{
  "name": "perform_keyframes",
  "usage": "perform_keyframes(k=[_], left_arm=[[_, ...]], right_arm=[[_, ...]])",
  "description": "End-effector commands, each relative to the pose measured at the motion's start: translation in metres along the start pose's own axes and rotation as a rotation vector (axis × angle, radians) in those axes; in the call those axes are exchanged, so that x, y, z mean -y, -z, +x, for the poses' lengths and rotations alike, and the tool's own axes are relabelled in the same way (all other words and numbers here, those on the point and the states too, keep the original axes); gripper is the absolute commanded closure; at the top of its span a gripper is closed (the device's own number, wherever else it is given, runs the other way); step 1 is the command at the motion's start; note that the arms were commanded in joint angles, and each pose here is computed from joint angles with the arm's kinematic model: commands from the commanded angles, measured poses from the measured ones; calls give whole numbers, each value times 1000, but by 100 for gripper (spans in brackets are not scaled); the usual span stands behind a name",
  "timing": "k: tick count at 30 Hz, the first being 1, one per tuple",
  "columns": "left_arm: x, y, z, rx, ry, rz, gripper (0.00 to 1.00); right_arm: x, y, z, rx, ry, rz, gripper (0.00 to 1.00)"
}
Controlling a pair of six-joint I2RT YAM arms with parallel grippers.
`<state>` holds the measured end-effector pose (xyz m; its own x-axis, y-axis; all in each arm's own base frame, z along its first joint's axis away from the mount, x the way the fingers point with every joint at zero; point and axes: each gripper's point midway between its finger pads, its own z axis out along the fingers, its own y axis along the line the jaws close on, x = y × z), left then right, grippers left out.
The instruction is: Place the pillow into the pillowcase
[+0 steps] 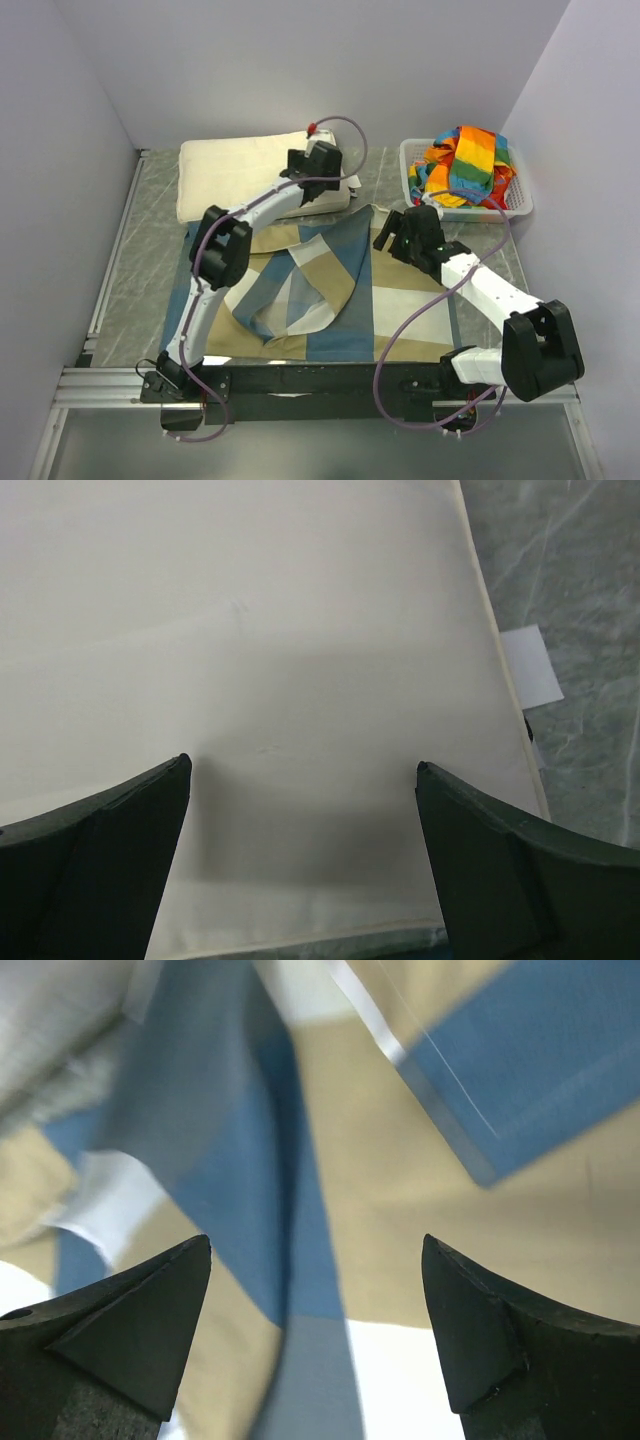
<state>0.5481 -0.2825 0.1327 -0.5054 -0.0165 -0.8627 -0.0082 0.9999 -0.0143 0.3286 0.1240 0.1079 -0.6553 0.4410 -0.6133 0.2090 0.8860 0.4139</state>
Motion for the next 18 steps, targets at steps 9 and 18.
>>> perform_keyframes(k=[9,18], left_arm=[[-6,-39,38,4,-137,-90,27],[-42,-10,-19,65,-29,-87,99]], right_arm=[[6,-12,13,14,-5,-17,8],[-4,-6,5,30,34,-27,8]])
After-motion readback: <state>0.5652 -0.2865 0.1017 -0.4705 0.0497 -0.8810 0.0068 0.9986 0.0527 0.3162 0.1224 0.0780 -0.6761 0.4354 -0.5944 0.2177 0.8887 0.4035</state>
